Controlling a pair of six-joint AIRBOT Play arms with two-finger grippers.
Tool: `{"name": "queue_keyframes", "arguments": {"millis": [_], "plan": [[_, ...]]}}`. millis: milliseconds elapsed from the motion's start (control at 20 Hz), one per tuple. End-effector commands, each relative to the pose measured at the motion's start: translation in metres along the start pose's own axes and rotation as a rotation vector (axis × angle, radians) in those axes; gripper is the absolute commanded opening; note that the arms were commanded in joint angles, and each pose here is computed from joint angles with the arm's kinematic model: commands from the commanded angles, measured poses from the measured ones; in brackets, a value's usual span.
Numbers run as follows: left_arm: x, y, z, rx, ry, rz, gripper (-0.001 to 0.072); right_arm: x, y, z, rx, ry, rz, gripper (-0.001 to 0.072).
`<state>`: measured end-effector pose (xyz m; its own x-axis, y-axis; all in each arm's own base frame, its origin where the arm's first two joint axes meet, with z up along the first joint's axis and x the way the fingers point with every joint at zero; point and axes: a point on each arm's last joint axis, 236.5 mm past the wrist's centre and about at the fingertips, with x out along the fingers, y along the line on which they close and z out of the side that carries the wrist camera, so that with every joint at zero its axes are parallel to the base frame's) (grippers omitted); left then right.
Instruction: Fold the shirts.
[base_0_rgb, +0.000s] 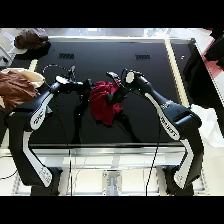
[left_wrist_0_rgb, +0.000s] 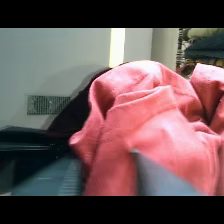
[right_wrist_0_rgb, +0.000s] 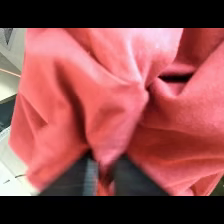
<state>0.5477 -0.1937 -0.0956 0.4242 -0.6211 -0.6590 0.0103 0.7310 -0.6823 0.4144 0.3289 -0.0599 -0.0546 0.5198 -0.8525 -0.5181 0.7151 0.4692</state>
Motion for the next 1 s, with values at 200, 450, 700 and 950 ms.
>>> {"name": "queue_keyframes", "arguments": {"millis": [200,450,700,950], "plan": [[-0.031,-0.028,0.038,-0.116,-0.105,-0.128,0.0014,-0.022,-0.013,-0.019,-0.042,0.102,-0.067,0.002],[-0.14,-0.1,0.057,0.084,-0.138,-0.259,0.0013,-0.14,-0.006,0.001,-0.147,0.011,-0.235,0.0019],[-0.267,-0.224,0.03,0.373,-0.241,-0.38,0.0013,-0.292,0.09,0.002,-0.309,-0.331,-0.29,0.0019],[-0.385,-0.326,-0.035,0.711,-0.436,-0.422,0.0013,-0.415,0.177,-0.023,-0.446,-0.717,-0.309,0.0019]]}}
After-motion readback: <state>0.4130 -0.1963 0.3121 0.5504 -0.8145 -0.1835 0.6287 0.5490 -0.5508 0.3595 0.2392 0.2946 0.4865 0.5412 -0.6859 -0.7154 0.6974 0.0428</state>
